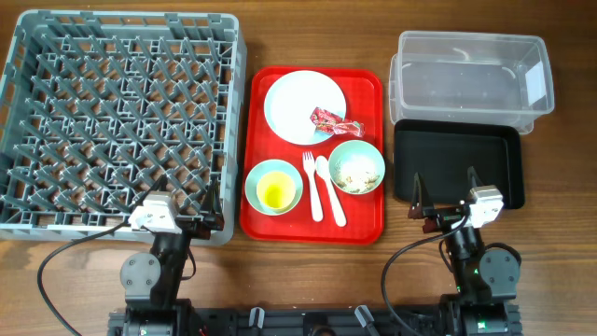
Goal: Sort waste into correct bins and load items into the dishwasher rack
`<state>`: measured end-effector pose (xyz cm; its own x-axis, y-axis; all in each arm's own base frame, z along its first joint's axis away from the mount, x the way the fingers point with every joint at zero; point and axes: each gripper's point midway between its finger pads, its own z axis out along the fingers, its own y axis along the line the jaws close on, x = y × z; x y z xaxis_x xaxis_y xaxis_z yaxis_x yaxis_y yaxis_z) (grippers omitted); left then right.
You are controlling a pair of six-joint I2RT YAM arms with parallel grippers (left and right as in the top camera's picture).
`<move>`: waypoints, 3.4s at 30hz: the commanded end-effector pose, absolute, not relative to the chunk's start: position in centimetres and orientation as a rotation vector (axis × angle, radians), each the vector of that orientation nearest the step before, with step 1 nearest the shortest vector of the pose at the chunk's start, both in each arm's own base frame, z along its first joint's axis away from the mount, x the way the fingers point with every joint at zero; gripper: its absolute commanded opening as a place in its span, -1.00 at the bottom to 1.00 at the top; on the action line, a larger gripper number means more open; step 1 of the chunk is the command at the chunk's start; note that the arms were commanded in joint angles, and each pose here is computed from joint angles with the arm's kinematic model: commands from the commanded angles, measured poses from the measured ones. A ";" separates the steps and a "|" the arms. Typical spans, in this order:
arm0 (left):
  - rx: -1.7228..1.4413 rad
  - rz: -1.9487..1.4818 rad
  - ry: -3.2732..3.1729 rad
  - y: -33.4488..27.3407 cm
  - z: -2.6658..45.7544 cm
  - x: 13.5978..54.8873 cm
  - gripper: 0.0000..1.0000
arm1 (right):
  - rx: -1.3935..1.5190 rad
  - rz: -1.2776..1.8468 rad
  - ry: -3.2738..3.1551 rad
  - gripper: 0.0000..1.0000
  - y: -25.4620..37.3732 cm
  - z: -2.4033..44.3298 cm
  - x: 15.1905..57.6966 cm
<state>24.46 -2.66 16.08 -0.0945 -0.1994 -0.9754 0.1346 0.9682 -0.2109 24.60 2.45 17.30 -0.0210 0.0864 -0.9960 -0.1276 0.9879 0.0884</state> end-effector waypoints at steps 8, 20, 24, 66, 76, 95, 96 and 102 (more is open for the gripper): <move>-0.022 -0.283 1.639 -3.0 16.0 24.4 1.00 | -0.007 0.186 1.574 1.00 2.4 17.5 24.6; -0.032 -0.290 1.740 -3.1 17.3 23.3 1.00 | 0.029 0.224 1.587 0.99 2.4 20.1 24.5; -0.049 -0.285 1.811 -2.9 19.6 22.9 1.00 | 0.006 0.258 1.689 0.99 3.1 20.6 24.9; -0.164 -0.284 2.524 -2.9 19.1 23.3 1.00 | -0.429 0.489 2.333 0.99 15.8 29.5 34.8; -0.163 -0.284 2.524 -2.9 19.1 23.3 1.00 | -0.635 0.434 2.400 1.00 25.6 19.9 39.6; -0.164 -0.284 2.524 -2.9 19.1 23.3 1.00 | -0.430 0.340 2.717 0.97 27.8 4.1 41.1; -0.163 -0.284 2.524 -2.9 19.1 23.3 1.00 | -0.426 0.331 2.714 0.94 27.8 4.0 41.2; -0.164 -0.284 2.528 -2.9 19.0 23.3 1.00 | -0.312 0.292 2.713 0.73 27.1 3.5 41.9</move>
<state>23.07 -2.96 18.11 -0.8354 -0.1894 -0.5159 -0.0702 0.9678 -0.2417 41.15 27.67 4.64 -0.8841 -0.2341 -0.4045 -0.3262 0.9288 0.1756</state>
